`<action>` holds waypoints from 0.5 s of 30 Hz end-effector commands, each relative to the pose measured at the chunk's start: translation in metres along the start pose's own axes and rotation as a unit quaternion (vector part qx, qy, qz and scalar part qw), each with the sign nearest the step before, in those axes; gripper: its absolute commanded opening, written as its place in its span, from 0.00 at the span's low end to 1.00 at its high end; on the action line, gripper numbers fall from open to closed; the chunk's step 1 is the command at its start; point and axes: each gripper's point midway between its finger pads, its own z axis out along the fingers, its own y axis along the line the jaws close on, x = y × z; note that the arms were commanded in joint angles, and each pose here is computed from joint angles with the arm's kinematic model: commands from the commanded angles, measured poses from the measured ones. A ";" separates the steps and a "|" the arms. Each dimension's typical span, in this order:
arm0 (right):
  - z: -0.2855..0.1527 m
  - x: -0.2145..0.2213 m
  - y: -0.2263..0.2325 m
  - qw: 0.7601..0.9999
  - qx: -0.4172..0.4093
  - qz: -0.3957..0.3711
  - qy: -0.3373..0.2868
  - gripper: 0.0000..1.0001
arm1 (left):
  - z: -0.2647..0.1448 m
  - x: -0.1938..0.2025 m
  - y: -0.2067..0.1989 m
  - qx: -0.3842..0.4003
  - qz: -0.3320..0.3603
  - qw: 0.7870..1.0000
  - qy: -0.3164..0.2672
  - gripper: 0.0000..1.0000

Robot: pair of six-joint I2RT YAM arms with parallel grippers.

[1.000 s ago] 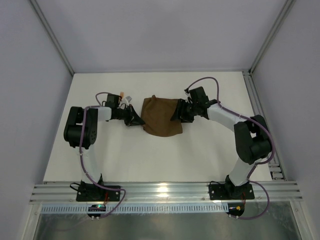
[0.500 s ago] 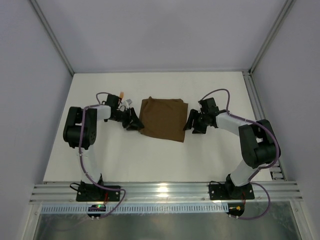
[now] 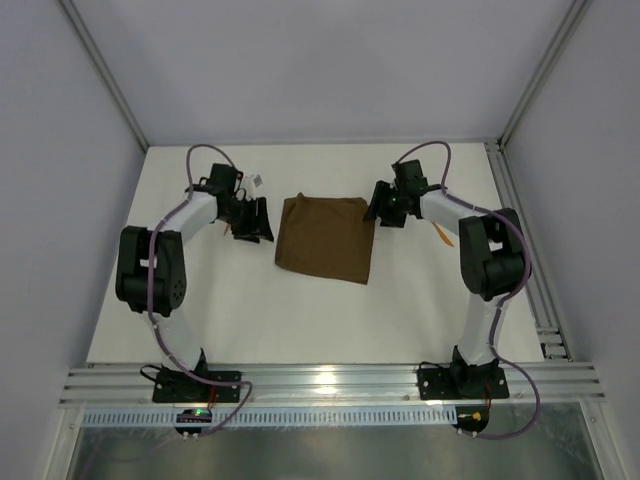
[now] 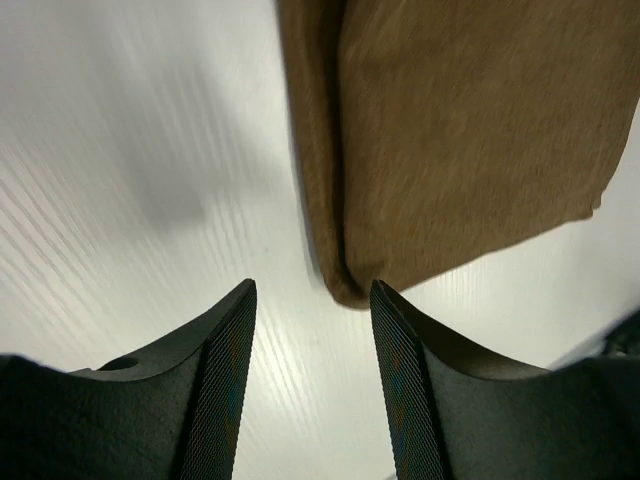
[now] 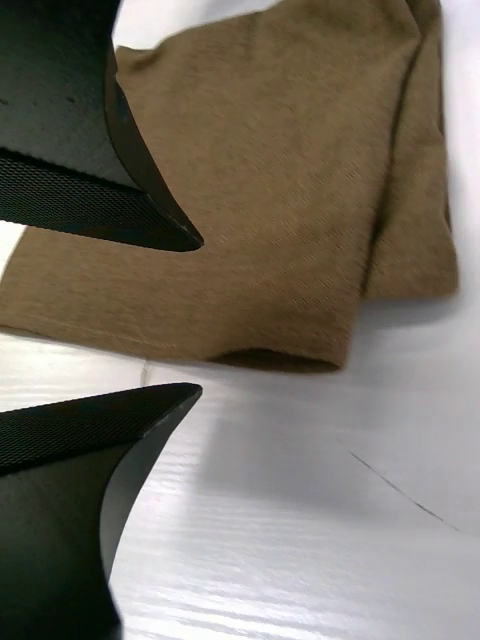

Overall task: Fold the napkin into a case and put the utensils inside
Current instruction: Move the lower triangle-folded napkin to the center of the board.

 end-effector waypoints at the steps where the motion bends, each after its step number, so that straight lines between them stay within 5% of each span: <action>1: 0.016 -0.020 -0.005 1.000 0.013 0.007 -0.010 0.60 | -0.021 -0.060 -0.022 -0.070 0.127 0.985 -0.093 0.52; 15: 0.047 -0.028 -0.003 1.000 0.000 0.009 -0.008 0.55 | 0.038 -0.156 -0.051 -0.118 0.210 0.960 -0.143 0.55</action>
